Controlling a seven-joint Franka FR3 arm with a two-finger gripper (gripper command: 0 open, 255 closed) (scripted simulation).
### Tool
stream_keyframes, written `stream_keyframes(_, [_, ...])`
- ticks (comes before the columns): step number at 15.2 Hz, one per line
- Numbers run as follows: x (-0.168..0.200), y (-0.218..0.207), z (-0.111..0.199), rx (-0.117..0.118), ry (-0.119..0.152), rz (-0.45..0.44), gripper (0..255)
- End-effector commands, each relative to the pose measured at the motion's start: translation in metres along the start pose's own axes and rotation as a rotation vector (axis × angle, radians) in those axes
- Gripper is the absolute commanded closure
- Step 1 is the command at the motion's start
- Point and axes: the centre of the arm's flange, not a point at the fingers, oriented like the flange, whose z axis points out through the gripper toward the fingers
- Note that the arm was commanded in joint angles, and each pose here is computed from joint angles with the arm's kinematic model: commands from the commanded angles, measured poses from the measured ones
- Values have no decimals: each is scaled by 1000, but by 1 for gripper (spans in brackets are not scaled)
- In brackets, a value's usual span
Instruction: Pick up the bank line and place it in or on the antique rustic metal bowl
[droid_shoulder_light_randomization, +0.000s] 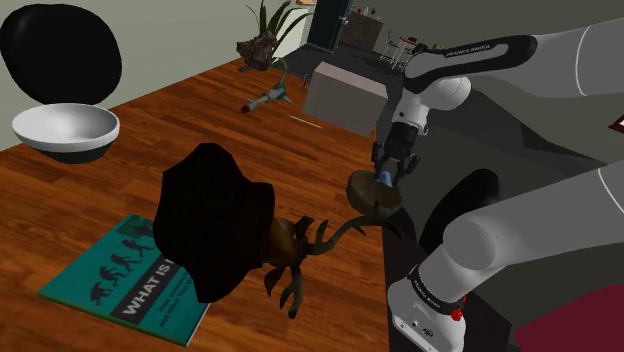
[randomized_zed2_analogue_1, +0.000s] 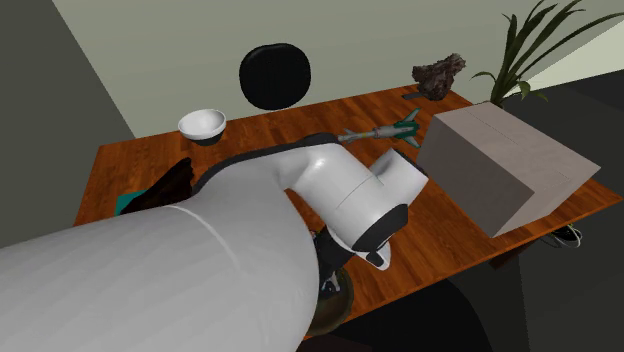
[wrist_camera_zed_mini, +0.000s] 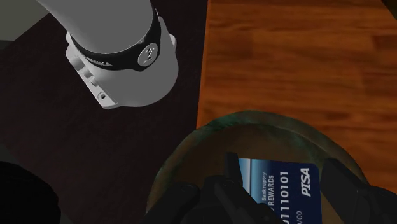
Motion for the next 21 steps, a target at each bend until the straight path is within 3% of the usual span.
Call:
stream_keyframes(1, [5,0,9,0,0,0,255])
stream_keyframes(7, [24,0,38,0,0,0,255])
stream_keyframes(15, [24,0,38,0,0,0,255])
stream_keyframes(16, [24,0,38,0,0,0,0])
stream_keyframes(21, [24,0,38,0,0,0,0])
